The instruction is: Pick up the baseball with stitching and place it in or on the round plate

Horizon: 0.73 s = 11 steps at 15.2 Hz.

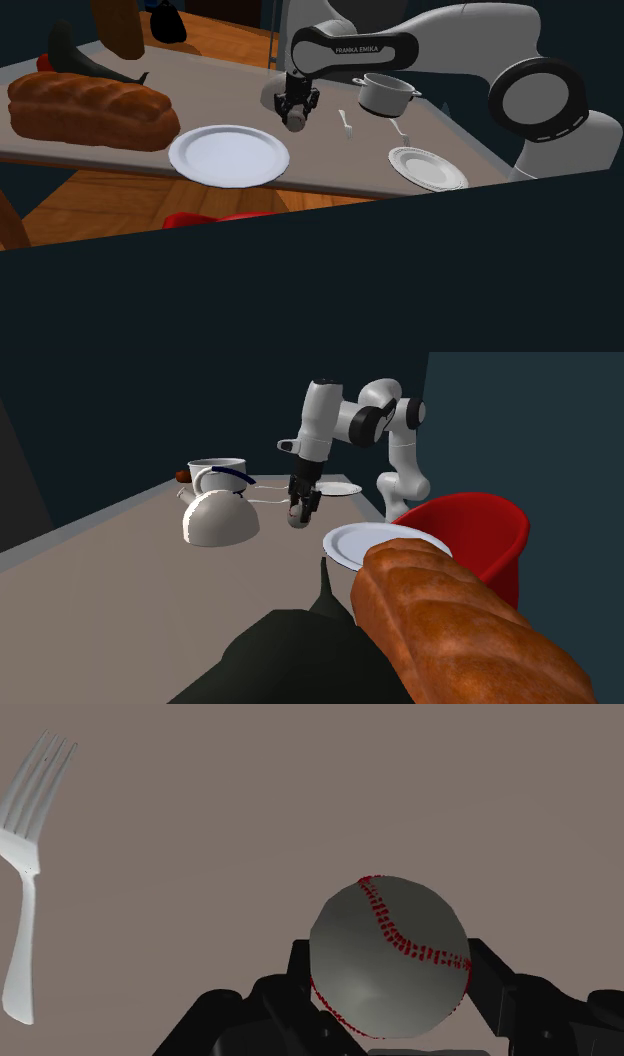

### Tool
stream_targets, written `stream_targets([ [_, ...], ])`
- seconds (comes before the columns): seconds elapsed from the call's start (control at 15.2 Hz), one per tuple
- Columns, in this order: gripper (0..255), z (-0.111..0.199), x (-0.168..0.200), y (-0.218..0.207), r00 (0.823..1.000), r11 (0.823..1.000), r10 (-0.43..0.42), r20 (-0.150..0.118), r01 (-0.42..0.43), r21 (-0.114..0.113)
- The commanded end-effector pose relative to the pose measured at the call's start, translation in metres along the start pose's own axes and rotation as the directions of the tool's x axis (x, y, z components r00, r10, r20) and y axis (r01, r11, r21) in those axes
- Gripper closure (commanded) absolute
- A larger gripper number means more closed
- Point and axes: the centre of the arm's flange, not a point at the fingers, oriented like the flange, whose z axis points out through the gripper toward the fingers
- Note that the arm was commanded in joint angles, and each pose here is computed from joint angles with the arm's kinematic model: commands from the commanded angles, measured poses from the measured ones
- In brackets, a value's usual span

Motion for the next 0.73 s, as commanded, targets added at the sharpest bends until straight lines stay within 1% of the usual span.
stream_targets([
  [0.0,255,0.000,0.000,0.000,1.000,1.000,0.000,0.001,0.000,0.000],
  [0.53,255,0.000,0.000,0.000,1.000,1.000,0.000,0.001,0.000,0.000],
  [0.66,255,-0.010,0.002,0.002,1.000,1.000,0.000,0.001,0.000,0.000],
])
